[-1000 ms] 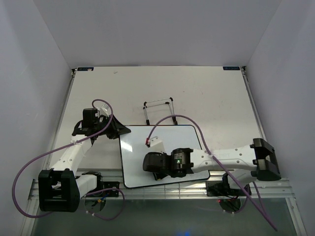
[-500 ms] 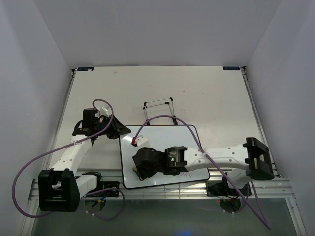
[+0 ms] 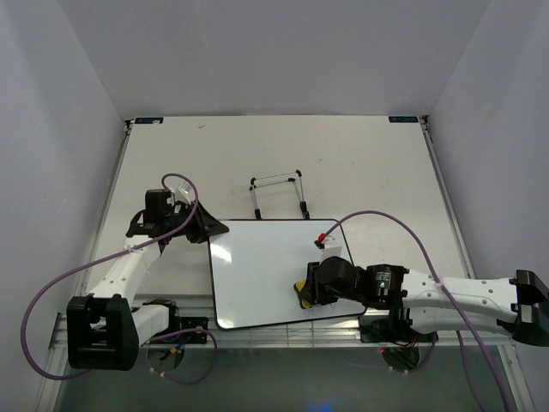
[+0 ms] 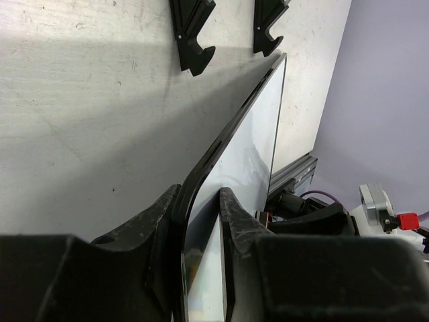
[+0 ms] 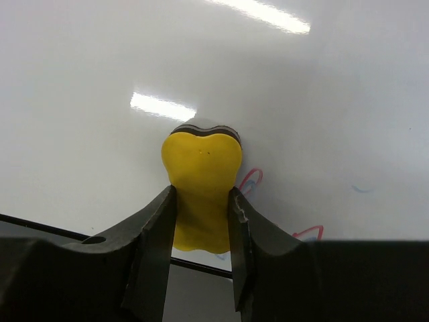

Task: Erase the whiteboard

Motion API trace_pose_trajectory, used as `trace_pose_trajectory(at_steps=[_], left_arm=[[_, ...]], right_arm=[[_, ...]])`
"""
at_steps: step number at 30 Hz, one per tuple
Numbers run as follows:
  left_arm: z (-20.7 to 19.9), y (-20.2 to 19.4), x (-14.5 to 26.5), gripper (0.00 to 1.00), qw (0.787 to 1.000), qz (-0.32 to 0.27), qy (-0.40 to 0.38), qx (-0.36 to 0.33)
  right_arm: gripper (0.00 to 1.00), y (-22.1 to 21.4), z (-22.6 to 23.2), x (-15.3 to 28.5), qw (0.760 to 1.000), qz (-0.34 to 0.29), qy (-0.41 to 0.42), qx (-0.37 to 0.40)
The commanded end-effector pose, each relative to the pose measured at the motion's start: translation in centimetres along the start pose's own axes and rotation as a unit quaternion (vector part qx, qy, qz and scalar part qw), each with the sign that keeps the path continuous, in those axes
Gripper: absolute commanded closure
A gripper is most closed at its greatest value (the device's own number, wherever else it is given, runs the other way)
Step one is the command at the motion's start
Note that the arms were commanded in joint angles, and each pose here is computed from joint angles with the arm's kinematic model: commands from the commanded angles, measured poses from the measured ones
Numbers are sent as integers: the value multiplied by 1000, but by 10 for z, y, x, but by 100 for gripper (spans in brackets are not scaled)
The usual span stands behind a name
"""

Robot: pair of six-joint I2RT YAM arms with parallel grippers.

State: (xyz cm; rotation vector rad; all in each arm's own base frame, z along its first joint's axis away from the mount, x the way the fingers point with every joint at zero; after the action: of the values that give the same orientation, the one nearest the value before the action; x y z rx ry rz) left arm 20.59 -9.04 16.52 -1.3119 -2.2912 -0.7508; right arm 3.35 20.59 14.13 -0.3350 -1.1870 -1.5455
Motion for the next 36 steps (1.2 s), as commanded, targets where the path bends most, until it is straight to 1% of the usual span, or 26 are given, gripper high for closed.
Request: trace_pose_trajectory(at_steps=[1,3,6,7,8,9,11,12,13,14,16,18,19,21,24,28,30,31,33,34,36], left_arm=[[12,3,-2,100,997,-33,58,-43],[13,3,-2,100,997,-33,59,-44],[13,2,-2,100,997,-33,60,-44],[13,3,-2,100,997,-34,61,-43],[13,3,-2,100,997,-33,61,-43],[13,3,-2,100,997,-34,62,-43],[14,3,-2,100,997,-33,63,-42],[13,3,-2,100,997,-33,62,-43],[13,3,-2,100,997,-32,63,-42],[14,2,-3,100,997,-31,63,-42],[13,3,-2,100,997,-33,64,-43],[13,2,-2,100,997,-33,63,-43],[13,2,-2,100,996,-33,64,-44],[13,2,-2,100,997,-32,63,-42],[13,2,-2,100,997,-32,64,-42],[13,2,-3,100,997,-31,62,-43],[13,2,-3,100,997,-30,62,-42],[13,2,-3,100,997,-28,63,-42],[13,2,-3,100,997,-30,63,-42],[13,2,-3,100,997,-31,63,-42],[13,2,-3,100,997,-30,63,-42]], right_arm=[[75,-16,-25,-2,997,36,-64,7],[75,-9,-10,-2,999,36,-34,13],[75,-1,23,-6,998,47,10,48],[75,-2,33,-14,997,55,11,61],[75,8,55,-12,996,46,34,75],[75,3,65,-19,993,60,31,96],[75,13,100,-17,990,50,67,118],[75,10,113,-16,987,54,80,131],[75,6,121,-24,984,65,78,144],[75,12,140,-20,982,57,96,152],[75,3,155,-26,977,70,102,173],[75,4,174,-24,973,68,118,187],[75,1,177,-31,972,74,112,193],[75,0,185,-32,970,75,112,200],[75,-3,183,-34,973,72,103,195],[76,-8,170,-32,981,53,94,160],[76,-7,166,-30,985,34,74,152],[76,-7,159,-30,987,26,44,152],[76,-11,156,-27,989,22,20,143],[76,-12,148,-27,989,20,-7,147],[76,-17,148,-24,990,21,-27,140]])
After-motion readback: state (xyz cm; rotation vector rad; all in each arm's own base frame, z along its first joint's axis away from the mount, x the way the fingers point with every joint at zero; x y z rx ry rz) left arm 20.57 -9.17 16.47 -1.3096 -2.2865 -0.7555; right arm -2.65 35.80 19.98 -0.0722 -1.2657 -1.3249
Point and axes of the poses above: each gripper's point midway between its finger pads, its own x axis back along the fingers, its own z axis along the line the jaws close on, y = z × x, the point moved 8 cm from there along x, back along the fingers
